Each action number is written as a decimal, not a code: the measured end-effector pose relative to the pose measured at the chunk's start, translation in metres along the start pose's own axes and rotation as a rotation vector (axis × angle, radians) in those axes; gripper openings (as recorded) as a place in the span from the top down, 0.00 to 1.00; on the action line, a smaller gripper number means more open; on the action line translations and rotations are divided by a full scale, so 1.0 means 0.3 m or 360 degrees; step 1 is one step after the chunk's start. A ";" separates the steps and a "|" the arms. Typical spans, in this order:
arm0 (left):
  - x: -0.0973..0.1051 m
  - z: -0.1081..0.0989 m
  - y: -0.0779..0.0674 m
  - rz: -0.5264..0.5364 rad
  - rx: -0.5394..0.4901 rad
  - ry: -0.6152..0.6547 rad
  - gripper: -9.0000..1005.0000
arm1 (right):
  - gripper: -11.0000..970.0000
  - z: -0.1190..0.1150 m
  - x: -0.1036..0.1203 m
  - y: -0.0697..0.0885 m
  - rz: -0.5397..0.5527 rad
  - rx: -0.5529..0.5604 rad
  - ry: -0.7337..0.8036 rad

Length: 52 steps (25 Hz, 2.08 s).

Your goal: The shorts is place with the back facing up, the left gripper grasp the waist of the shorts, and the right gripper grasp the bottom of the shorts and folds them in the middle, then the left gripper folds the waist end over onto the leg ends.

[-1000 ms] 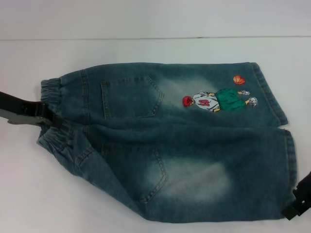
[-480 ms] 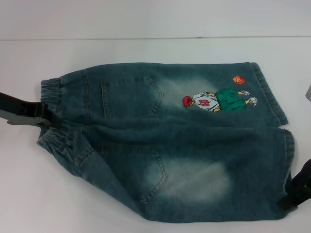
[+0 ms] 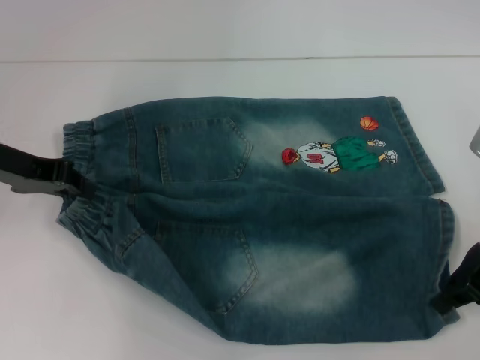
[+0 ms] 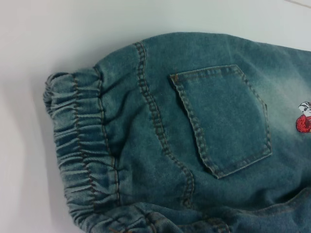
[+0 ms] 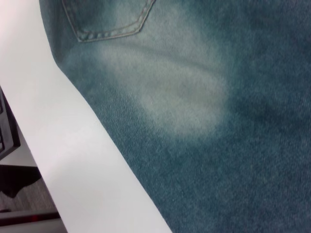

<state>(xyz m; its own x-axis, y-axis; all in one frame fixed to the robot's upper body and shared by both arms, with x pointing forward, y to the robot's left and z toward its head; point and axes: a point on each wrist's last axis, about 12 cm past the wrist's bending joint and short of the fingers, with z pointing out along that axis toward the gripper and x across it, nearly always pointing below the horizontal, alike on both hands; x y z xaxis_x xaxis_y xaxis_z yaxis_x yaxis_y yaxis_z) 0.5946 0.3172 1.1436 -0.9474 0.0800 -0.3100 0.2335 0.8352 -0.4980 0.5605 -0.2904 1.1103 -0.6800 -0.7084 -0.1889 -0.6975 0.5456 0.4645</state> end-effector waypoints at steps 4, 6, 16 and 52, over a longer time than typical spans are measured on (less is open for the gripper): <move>-0.002 -0.002 -0.001 -0.0002 0.0011 -0.0014 0.96 | 0.98 -0.005 0.006 -0.004 0.0009 -0.0008 -0.0064; -0.002 -0.007 0.001 -0.0014 0.0036 -0.0054 0.96 | 0.98 -0.018 0.015 -0.011 0.0021 -0.0019 -0.0155; -0.002 0.002 0.042 -0.0174 0.0145 -0.0379 0.96 | 0.98 -0.083 0.138 -0.071 0.0166 -0.0125 -0.1114; 0.074 0.109 0.169 -0.0286 0.0058 -0.1111 0.95 | 0.98 0.048 -0.089 -0.232 0.0557 0.0771 -0.1961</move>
<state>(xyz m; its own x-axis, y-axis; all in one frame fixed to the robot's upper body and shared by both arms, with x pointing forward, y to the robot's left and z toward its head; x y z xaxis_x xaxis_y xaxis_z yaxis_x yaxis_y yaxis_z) 0.5924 0.3435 1.0850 -0.6138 -0.4332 -0.6600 0.1059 0.7833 -0.6126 0.6239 -0.3031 1.0707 -0.4169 0.2121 -0.8838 -0.2844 0.8931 0.3485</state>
